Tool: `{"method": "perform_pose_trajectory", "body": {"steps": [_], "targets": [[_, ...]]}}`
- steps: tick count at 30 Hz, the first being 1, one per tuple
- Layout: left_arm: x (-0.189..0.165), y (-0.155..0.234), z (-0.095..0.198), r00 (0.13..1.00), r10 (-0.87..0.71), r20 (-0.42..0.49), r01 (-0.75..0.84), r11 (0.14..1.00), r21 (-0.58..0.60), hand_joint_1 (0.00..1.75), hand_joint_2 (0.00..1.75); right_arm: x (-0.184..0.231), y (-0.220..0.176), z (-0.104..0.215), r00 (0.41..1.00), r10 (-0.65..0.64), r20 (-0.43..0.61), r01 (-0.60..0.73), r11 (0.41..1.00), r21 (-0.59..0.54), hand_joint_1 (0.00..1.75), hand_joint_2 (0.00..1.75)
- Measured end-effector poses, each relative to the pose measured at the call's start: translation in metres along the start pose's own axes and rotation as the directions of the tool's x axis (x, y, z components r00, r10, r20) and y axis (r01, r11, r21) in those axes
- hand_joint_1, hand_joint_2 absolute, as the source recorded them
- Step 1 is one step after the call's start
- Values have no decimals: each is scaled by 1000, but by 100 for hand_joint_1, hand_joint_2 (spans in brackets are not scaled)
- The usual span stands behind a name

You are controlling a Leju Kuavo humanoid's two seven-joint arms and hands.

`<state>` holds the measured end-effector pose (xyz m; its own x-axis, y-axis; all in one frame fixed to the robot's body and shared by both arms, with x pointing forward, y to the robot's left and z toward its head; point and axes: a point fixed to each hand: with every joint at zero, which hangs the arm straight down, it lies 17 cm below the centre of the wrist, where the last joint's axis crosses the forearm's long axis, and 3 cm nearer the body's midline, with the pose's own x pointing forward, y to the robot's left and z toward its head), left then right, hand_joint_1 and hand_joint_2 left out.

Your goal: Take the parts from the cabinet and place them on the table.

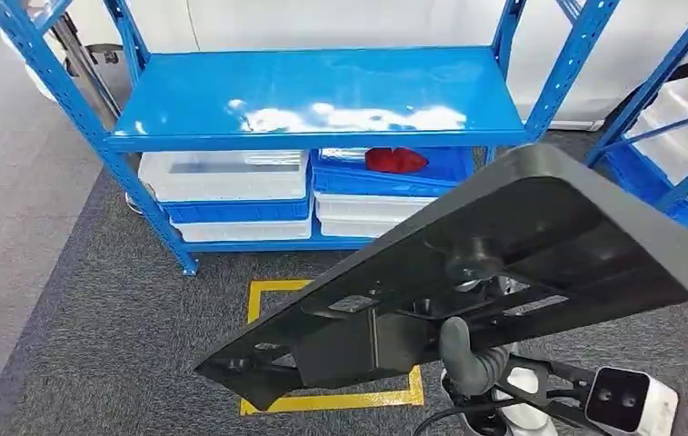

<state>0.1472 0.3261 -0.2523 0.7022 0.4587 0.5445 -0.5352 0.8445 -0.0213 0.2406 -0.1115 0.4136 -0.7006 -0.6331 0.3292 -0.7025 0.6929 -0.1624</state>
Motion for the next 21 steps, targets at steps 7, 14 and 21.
{"method": "perform_pose_trajectory", "body": {"steps": [7,14,21], "targets": [[0,2,0,1000,8,-2,-8,1000,3,0,175,11,6,-8,999,-9,41,8,1000,12,175,175],[1,7,-1,1000,24,-10,-24,1000,18,0,175,26,1,-15,996,-18,91,17,1000,8,175,175],[-1,11,-3,999,39,-32,-38,999,37,0,175,33,-3,-23,992,-15,127,13,1000,15,175,175]]}}
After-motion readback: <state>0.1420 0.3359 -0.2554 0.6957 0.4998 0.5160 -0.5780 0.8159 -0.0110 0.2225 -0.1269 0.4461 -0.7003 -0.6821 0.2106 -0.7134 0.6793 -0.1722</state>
